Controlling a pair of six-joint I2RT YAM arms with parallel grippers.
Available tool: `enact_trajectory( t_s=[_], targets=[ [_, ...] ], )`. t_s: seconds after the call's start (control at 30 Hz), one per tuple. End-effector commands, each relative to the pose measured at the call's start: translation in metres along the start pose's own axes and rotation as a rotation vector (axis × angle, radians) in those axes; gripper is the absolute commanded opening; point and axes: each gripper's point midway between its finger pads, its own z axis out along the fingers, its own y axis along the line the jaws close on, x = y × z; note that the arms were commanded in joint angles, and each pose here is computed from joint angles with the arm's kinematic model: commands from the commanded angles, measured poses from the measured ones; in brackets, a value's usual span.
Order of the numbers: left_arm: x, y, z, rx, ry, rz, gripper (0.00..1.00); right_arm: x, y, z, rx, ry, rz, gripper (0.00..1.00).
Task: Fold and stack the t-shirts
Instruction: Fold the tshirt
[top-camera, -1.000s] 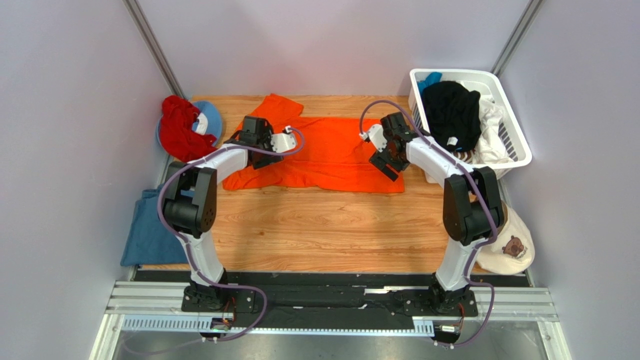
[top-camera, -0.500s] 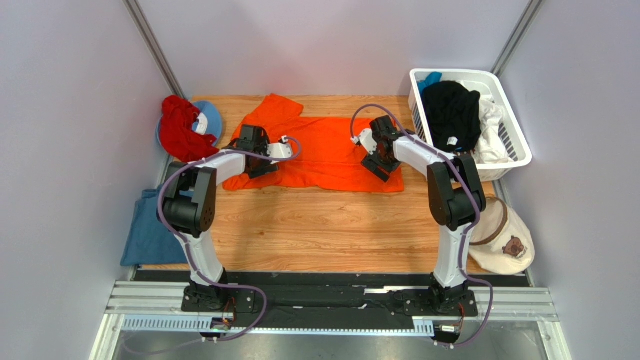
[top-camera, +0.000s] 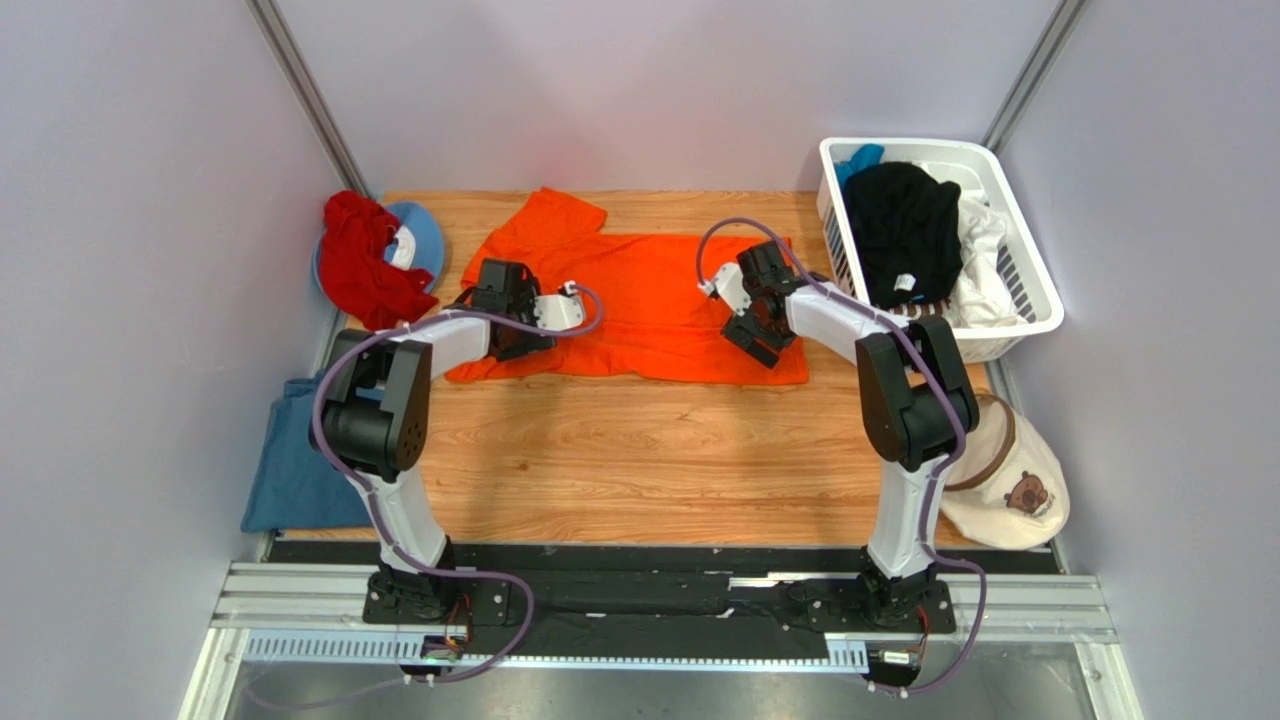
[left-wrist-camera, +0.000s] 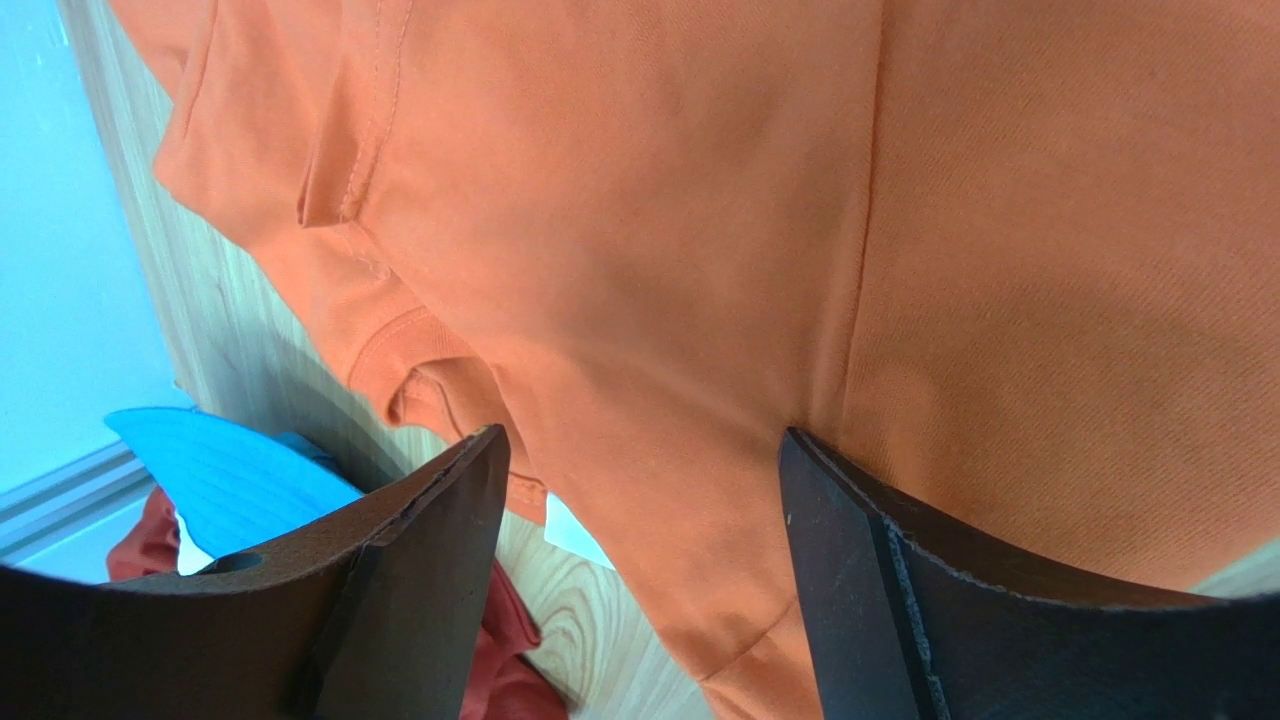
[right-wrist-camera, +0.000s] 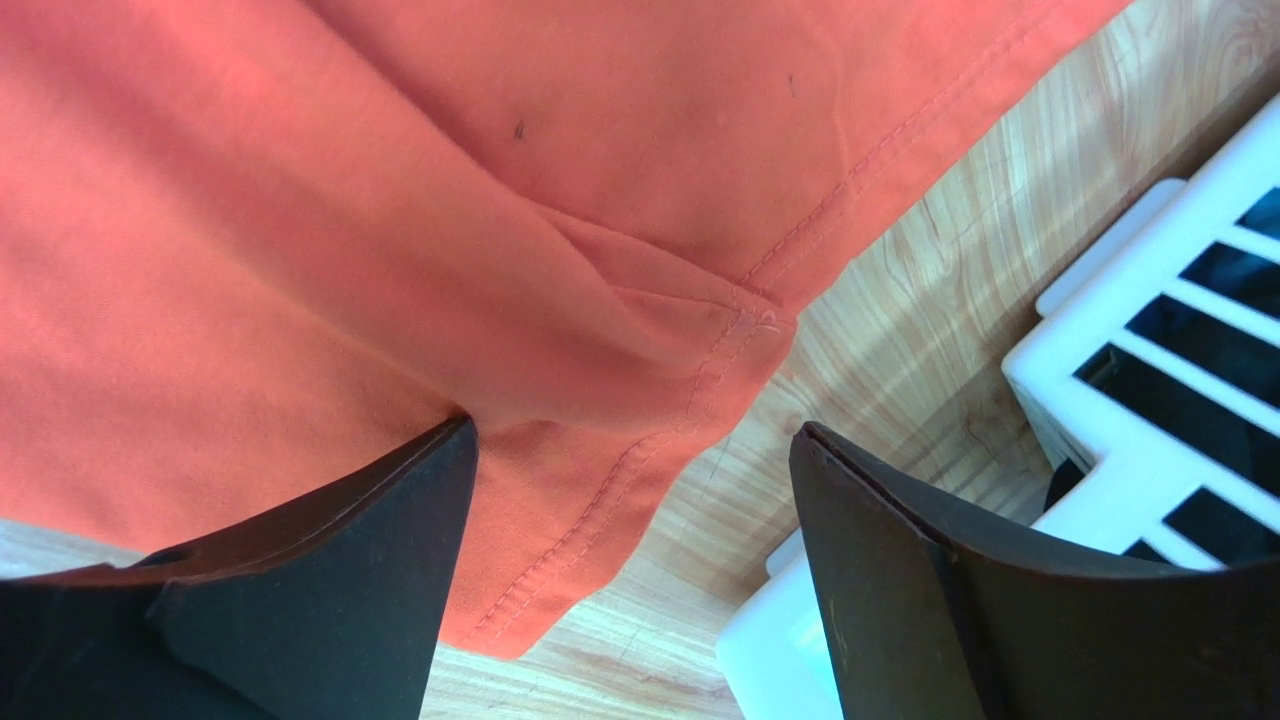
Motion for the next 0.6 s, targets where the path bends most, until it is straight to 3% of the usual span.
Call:
enact_trajectory(
  t_s=[0.0, 0.57],
  targets=[
    [0.015, -0.033, -0.005, 0.088, 0.037, 0.018, 0.76, 0.033, 0.028, 0.002, -0.067, 0.072, -0.044, 0.82],
    [0.011, -0.088, -0.031, 0.127, 0.045, 0.043, 0.76, 0.066, 0.057, -0.018, -0.115, 0.084, -0.047, 0.82]
  ],
)
